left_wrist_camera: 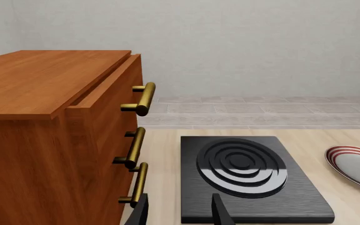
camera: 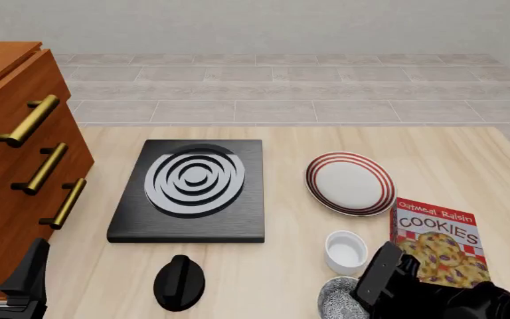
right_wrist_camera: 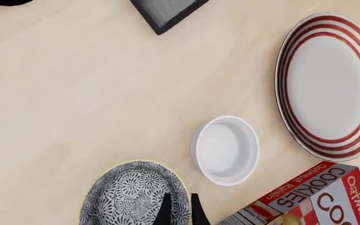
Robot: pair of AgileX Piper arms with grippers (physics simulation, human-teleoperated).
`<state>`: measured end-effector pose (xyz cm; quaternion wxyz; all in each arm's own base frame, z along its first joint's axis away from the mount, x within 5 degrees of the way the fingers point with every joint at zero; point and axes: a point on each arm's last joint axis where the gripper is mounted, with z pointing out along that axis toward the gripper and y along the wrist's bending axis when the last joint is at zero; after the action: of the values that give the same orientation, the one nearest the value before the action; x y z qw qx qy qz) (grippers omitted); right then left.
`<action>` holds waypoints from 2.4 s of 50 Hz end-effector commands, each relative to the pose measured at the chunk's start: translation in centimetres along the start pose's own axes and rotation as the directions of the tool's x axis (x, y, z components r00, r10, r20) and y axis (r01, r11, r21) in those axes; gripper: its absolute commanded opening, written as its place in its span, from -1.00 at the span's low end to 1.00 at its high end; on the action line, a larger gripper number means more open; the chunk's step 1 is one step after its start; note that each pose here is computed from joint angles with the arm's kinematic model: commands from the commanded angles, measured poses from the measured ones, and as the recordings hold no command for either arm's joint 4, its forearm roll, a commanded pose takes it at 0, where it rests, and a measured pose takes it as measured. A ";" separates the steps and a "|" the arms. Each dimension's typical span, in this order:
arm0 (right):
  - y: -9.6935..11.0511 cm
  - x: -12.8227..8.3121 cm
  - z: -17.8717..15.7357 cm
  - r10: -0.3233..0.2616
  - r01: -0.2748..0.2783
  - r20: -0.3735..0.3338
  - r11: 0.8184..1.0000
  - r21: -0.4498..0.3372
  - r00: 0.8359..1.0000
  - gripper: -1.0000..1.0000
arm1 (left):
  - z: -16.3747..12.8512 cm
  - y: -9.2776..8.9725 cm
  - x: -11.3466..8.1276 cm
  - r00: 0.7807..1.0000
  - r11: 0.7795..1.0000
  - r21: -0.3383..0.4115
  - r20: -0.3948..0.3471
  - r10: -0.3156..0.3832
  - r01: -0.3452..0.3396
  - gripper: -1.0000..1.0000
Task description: Pick the akita bowl next to the ramekin and place it on the plate.
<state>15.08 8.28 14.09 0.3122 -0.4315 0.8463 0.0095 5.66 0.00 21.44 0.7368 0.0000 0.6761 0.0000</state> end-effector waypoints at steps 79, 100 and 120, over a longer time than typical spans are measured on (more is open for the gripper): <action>-0.5 -3.2 -6.0 0.003 -0.006 0.131 1.000 0.017 0.991 -1.00 | 0.0 0.0 0.0 1.000 1.000 0.000 0.000 0.000 0.000 1.00; -0.8 -3.9 -8.4 0.133 -0.141 0.217 0.990 0.020 0.967 -1.00 | 0.0 0.0 0.0 1.000 1.000 0.000 0.000 0.000 0.000 1.00; -0.6 -3.6 -9.3 0.255 -0.263 0.274 0.965 -0.006 0.927 -1.00 | 0.0 0.0 0.0 1.000 1.000 0.000 0.000 0.000 0.000 1.00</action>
<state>12.46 7.98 23.15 0.4148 -0.3380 0.8412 0.0784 5.66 0.00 21.44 0.7368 0.0000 0.6761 0.0000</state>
